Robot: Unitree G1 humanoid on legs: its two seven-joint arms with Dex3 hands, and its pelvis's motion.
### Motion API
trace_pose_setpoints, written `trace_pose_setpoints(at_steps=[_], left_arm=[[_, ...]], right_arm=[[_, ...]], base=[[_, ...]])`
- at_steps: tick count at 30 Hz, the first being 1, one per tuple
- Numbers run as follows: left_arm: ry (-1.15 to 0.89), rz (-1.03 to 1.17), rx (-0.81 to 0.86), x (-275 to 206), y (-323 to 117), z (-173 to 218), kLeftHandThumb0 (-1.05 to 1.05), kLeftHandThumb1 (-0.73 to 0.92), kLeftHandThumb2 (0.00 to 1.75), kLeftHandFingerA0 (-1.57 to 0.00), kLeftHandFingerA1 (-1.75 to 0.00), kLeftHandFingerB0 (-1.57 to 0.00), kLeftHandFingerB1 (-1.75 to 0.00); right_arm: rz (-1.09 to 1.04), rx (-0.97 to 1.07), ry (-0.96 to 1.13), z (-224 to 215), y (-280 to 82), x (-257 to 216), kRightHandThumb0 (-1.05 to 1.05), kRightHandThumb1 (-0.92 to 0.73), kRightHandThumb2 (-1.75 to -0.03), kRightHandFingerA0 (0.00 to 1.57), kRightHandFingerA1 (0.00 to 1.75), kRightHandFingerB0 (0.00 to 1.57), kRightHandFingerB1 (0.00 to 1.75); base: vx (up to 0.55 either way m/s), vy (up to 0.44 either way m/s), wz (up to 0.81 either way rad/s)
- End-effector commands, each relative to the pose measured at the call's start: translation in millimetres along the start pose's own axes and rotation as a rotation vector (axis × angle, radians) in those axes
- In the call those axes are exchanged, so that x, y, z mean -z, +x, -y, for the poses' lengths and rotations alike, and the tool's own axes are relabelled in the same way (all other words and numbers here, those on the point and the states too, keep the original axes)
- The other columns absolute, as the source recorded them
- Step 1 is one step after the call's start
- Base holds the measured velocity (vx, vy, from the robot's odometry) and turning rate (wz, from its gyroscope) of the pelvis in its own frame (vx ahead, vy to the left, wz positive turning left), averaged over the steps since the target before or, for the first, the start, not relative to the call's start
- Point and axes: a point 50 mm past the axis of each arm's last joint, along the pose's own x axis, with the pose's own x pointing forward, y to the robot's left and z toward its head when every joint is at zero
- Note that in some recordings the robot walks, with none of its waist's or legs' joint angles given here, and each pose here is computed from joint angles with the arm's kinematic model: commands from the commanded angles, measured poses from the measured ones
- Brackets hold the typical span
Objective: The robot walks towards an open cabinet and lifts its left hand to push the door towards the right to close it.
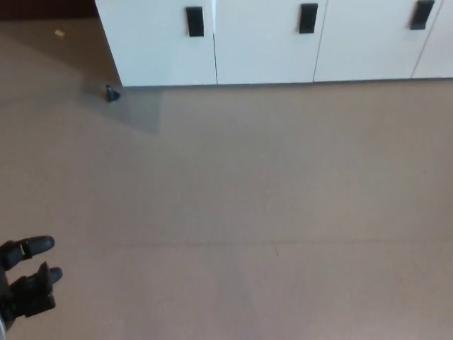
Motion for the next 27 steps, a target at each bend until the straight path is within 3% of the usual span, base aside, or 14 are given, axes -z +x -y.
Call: trace_pose_setpoints(at_steps=[1, 9, 10, 12, 13, 16, 17, 19, 20, 23, 27], left_arm=[[0.016, 0.022, -0.022, -6.6, 0.5, -7.1, -0.35, 0.13, 1.66, -0.54, -0.61, -0.47, -1.02], [0.008, 0.019, -0.02, -5.9, 0.4, -7.0, -0.28, 0.07, 1.75, -0.54, -0.63, -0.45, -1.05], [0.011, 0.019, -0.016, -4.4, -0.4, -7.3, -0.25, 0.43, 1.41, -0.52, -0.68, -0.47, -0.88], [0.011, 0.016, -0.014, -2.6, -1.1, -7.6, -0.25, 0.43, 1.41, -0.52, -0.68, -0.47, -0.88], [0.01, 0.014, -0.013, -1.4, -1.6, -7.9, -0.32, 0.08, 1.75, -0.51, -0.61, -0.43, -1.03], [0.023, 0.014, -0.006, 0.0, -2.4, -8.4, -0.32, 0.09, 1.75, -0.49, -0.6, -0.43, -1.04], [0.039, 0.014, -0.007, 0.1, -2.6, -8.7, -0.29, 0.46, 1.44, -0.5, -0.65, -0.49, -0.9], [0.039, 0.01, -0.015, 0.0, -2.4, -9.2, -0.28, 0.45, 1.42, -0.51, -0.66, -0.51, -0.9], [0.038, 0.012, -0.009, 0.0, -2.5, -9.1, -0.29, 0.06, 1.75, -0.51, -0.59, -0.43, -1.02], [0.023, 0.01, -0.005, -0.8, -2.0, -8.8, -0.35, 0.09, 1.73, -0.5, -0.59, -0.5, -1.06], [0.042, 0.016, 0.003, -2.1, -1.7, -8.5, -0.26, 0.05, 1.75, -0.49, -0.58, -0.43, -1.01]], right_arm=[[0.003, 0.002, 0.003, 1.4, 0.4, -0.4, -0.24, -0.73, -0.61, 0.59, 0.53, 0.39, 0.41], [-0.002, 0.002, 0.01, 1.5, -1.1, 2.7, -0.25, -0.72, -0.61, 0.6, 0.54, 0.4, 0.4], [-0.01, 0.0, 0.011, 1.5, -1.8, 4.6, -0.26, -0.72, -0.6, 0.61, 0.55, 0.4, 0.41], [-0.014, -0.001, 0.009, 1.3, -2.8, 6.5, -0.26, -0.72, -0.6, 0.61, 0.55, 0.4, 0.41], [-0.017, -0.002, 0.006, 1.0, -3.6, 7.5, -0.27, -0.72, -0.61, 0.6, 0.53, 0.4, 0.4], [-0.022, -0.003, 0.003, 0.7, -4.8, 9.0, -0.27, -0.71, -0.61, 0.6, 0.53, 0.4, 0.4], [-0.025, -0.004, 0.007, 0.5, -4.7, 8.9, -0.26, -0.71, -0.6, 0.6, 0.54, 0.39, 0.4], [-0.029, -0.004, 0.012, -0.4, -5.0, 9.6, -0.26, -0.71, -0.6, 0.6, 0.54, 0.4, 0.4], [-0.027, -0.004, 0.011, -0.5, -5.1, 10.5, -0.25, -0.71, -0.6, 0.61, 0.55, 0.4, 0.41], [-0.023, -0.006, 0.013, -1.0, -5.8, 10.5, -0.27, -0.71, -0.61, 0.6, 0.55, 0.4, 0.41], [-0.028, -0.004, 0.019, -1.9, -6.2, 12.1, -0.27, -0.71, -0.61, 0.61, 0.55, 0.41, 0.41]], base=[[0.39, -0.141, -0.02], [0.4, -0.06, -0.15], [0.56, 0.064, -1.27], [0.5, 0.052, -0.78], [0.48, 0.075, -0.11], [0.47, 0.068, -0.04], [0.45, 0.05, 0.03], [0.45, 0.027, 0.14], [0.45, 0.015, 0.16], [0.46, -0.002, 0.32], [0.45, -0.43, 0.86]])
